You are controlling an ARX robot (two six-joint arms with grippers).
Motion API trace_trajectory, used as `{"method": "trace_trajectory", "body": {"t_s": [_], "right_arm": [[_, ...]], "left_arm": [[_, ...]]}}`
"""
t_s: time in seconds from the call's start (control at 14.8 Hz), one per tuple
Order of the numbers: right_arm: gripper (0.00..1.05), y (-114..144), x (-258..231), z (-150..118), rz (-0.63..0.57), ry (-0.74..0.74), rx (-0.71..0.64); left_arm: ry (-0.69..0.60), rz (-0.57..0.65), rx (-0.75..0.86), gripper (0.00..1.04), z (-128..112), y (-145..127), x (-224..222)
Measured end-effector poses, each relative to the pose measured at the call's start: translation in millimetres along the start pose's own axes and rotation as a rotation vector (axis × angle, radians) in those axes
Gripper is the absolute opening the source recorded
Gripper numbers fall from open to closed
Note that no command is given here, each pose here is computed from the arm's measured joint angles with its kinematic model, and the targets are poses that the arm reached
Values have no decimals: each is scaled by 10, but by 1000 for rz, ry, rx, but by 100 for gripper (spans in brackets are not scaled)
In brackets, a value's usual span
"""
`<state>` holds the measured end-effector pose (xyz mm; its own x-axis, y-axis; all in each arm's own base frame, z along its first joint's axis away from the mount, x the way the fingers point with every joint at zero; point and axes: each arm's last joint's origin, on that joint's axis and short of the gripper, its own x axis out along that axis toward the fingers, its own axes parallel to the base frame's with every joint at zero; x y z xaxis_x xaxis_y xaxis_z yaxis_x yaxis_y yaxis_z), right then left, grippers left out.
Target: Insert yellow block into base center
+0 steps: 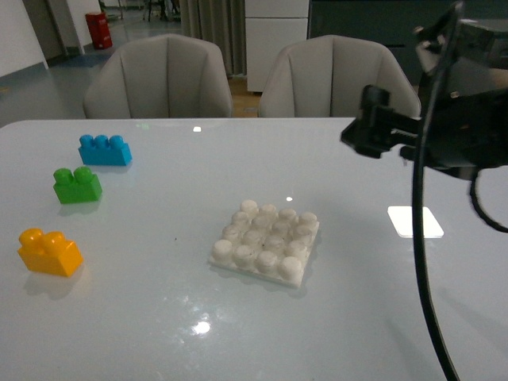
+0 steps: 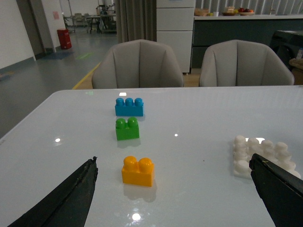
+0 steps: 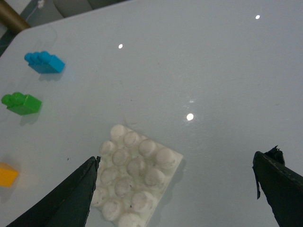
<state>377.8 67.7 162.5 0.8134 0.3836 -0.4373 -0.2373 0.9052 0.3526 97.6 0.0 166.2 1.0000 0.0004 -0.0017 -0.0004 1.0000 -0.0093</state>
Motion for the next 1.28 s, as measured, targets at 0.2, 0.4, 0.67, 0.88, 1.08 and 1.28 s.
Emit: {"method": "trace_trajectory", "body": {"t_s": [0.2,0.4,0.67,0.88,1.08,1.28], "right_arm": [[98,-101,-697,-45,-27,-135,-13],[98,-113,-1361,-245,-56,-224,-45],[98,-327,-1906,-705,-164,-230,-32],[55,-260,-2445,-918,-338,-487,-242],[19,-143,-2504,-1048,-327,-555,-294],[2,-92,-2449,-1165,-332,-533,-289]], "left_arm": [[0,0,0,98,0,0,0],[0,0,0,98,0,0,0],[0,0,0,98,0,0,0],[0,0,0,98,0,0,0],[0,0,0,98,0,0,0],[0,0,0,98,0,0,0]]}}
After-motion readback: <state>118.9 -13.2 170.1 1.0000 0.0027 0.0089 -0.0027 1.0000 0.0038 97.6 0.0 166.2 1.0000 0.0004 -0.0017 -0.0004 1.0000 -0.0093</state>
